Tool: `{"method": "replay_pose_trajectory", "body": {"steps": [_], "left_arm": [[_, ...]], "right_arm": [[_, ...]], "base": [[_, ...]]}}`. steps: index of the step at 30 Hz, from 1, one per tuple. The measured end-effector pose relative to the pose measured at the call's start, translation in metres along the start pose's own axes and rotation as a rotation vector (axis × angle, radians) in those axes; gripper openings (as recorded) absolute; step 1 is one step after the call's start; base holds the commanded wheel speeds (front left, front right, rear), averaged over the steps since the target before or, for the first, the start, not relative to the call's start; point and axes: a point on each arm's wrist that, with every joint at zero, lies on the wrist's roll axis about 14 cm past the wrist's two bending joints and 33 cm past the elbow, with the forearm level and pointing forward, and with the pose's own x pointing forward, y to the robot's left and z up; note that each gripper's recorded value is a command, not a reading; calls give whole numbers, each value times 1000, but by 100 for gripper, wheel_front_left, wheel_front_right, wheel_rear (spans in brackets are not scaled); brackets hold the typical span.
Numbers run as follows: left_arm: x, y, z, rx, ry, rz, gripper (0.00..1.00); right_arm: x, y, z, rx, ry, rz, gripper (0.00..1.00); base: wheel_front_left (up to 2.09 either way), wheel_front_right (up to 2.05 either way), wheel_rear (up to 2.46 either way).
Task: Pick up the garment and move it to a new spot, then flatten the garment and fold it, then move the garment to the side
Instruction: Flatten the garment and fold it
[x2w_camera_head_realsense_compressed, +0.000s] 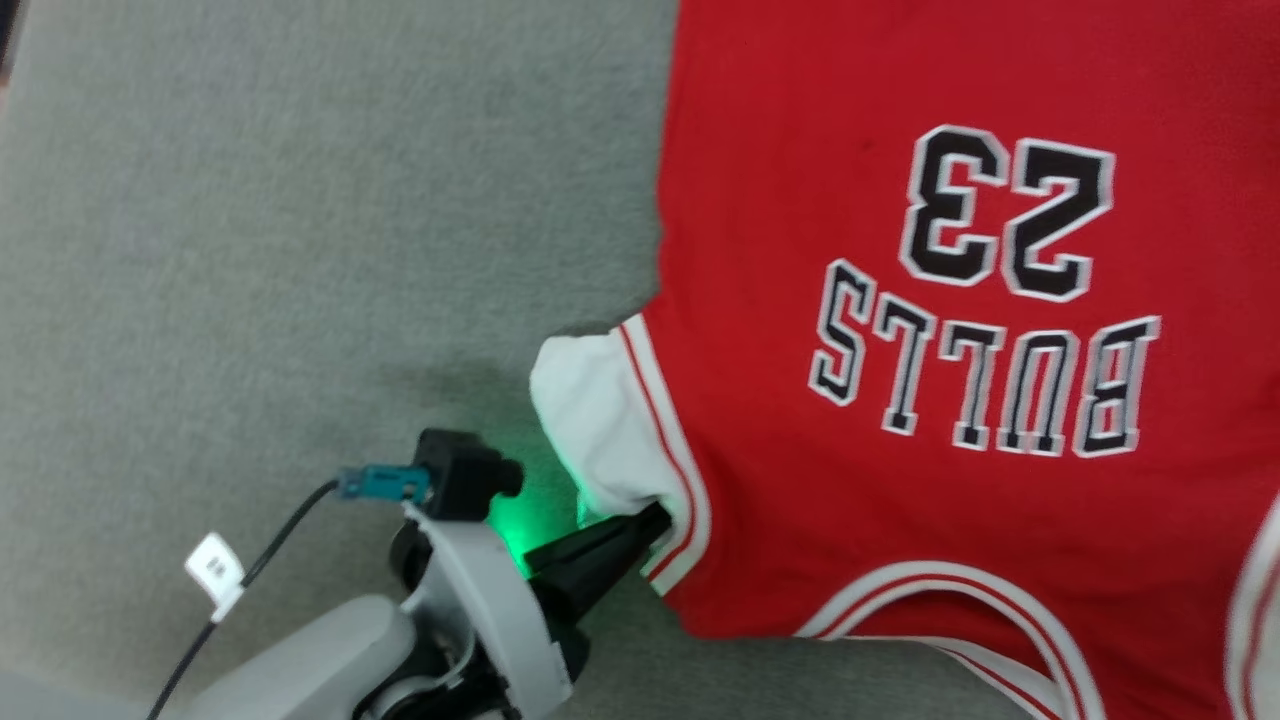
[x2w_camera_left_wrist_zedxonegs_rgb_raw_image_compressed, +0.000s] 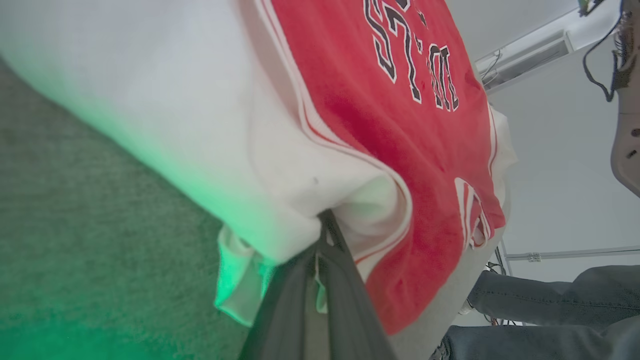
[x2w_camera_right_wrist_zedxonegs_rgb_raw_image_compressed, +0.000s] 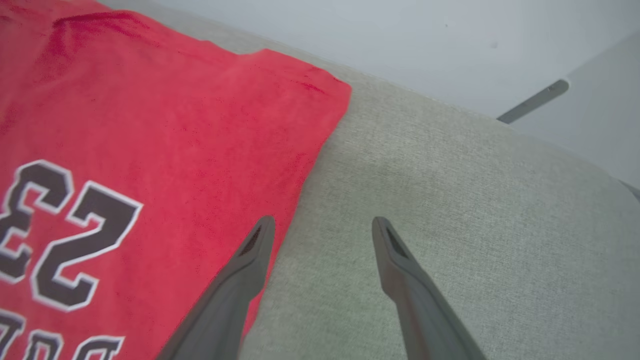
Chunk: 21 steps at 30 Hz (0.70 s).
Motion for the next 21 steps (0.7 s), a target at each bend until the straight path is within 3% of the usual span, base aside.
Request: {"method": "replay_pose_trajectory", "body": {"steps": [4,11,17,18,19,20,21], "left_arm": [[5,4,-1,-11,4,4,0],[2,14,-2,-48,-12,33,0],[2,21,-4,-93,-20,45,0],[2,22,-5,-99,-18,48,0],[2,24,-6,-103,-18,50,0],[3,25,-5,-106,-19,51,0],[3,25,-5,-110,-20,50,0]], "right_arm": [[38,-27,0,9,120,-101,100],[106,1,-4,82,222,-29,100],[139,7,-6,90,269,-33,100],[143,9,-6,106,272,-25,74],[146,10,-7,117,273,-19,22],[148,11,-7,118,273,-18,0],[149,12,-6,120,270,-17,0]], "base": [[0,0,0],[0,0,0],[0,0,0],[0,0,0],[0,0,0],[0,0,0],[0,0,0]]}}
